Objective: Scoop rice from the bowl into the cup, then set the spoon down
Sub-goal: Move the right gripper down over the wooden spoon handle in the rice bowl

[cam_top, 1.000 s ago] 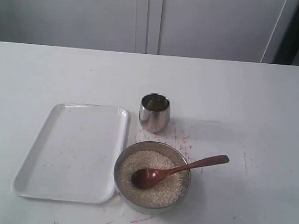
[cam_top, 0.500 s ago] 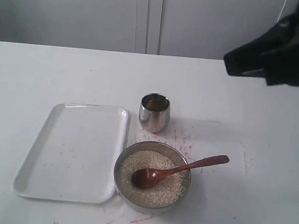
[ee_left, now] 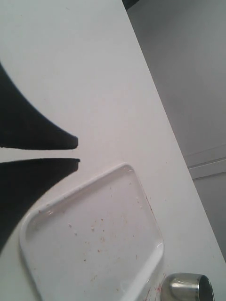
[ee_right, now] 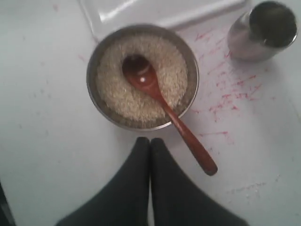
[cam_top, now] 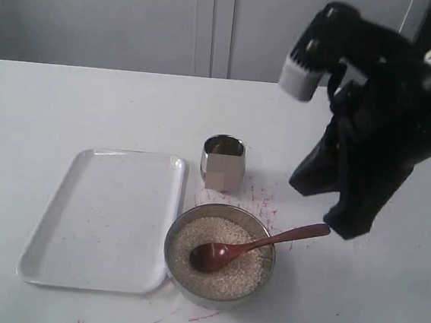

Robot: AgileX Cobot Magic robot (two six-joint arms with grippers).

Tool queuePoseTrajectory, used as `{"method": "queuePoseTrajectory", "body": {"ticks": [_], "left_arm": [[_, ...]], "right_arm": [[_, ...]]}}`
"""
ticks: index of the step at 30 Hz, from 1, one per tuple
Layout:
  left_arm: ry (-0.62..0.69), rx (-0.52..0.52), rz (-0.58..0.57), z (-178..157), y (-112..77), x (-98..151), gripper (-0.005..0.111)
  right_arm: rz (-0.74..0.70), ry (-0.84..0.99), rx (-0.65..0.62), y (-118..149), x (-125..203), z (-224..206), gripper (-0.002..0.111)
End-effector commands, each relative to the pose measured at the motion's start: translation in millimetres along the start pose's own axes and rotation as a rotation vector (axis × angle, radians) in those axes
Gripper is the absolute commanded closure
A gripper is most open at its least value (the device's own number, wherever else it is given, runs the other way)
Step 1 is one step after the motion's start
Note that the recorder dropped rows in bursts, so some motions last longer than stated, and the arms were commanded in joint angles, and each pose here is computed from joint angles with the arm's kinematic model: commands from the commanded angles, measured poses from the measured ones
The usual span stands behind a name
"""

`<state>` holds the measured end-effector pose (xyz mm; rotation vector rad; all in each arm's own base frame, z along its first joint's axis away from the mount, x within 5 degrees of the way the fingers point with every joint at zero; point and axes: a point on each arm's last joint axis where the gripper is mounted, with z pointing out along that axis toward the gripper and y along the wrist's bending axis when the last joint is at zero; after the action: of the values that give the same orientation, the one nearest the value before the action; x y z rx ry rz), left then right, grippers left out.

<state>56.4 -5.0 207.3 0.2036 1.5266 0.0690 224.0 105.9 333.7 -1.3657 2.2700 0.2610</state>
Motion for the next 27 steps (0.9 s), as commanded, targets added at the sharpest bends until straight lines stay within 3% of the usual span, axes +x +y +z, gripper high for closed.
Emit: {"method": "queuePoseTrajectory", "body": {"ticks": [1,6,13,17,23,27], "left_arm": [[-0.011,0.001,-0.003,-0.2,0.1,-1.7,0.092],[-0.011,0.001,-0.003,-0.2,0.1,-1.7,0.092],[-0.011,0.001,-0.003,-0.2,0.1,-1.7,0.092],[-0.011,0.001,-0.003,-0.2,0.1,-1.7,0.092],[-0.011,0.001,-0.003,-0.2,0.1,-1.7,0.092],[-0.011,0.001,-0.003,-0.2,0.1,-1.7,0.092]], "right_arm": [[-0.138,0.179,0.006,-3.1,0.8,26.8,0.108],[-0.242,0.311,0.045,-10.4,2.3,47.8,0.108],[-0.281,0.372,0.044,-19.0,2.8,72.3,0.107],[-0.292,0.400,0.043,-22.2,4.3,79.7,0.093],[-0.297,0.412,0.034,-25.0,4.7,90.0,0.058],[-0.309,0.419,0.031,-26.6,5.1,95.3,0.051]]}}
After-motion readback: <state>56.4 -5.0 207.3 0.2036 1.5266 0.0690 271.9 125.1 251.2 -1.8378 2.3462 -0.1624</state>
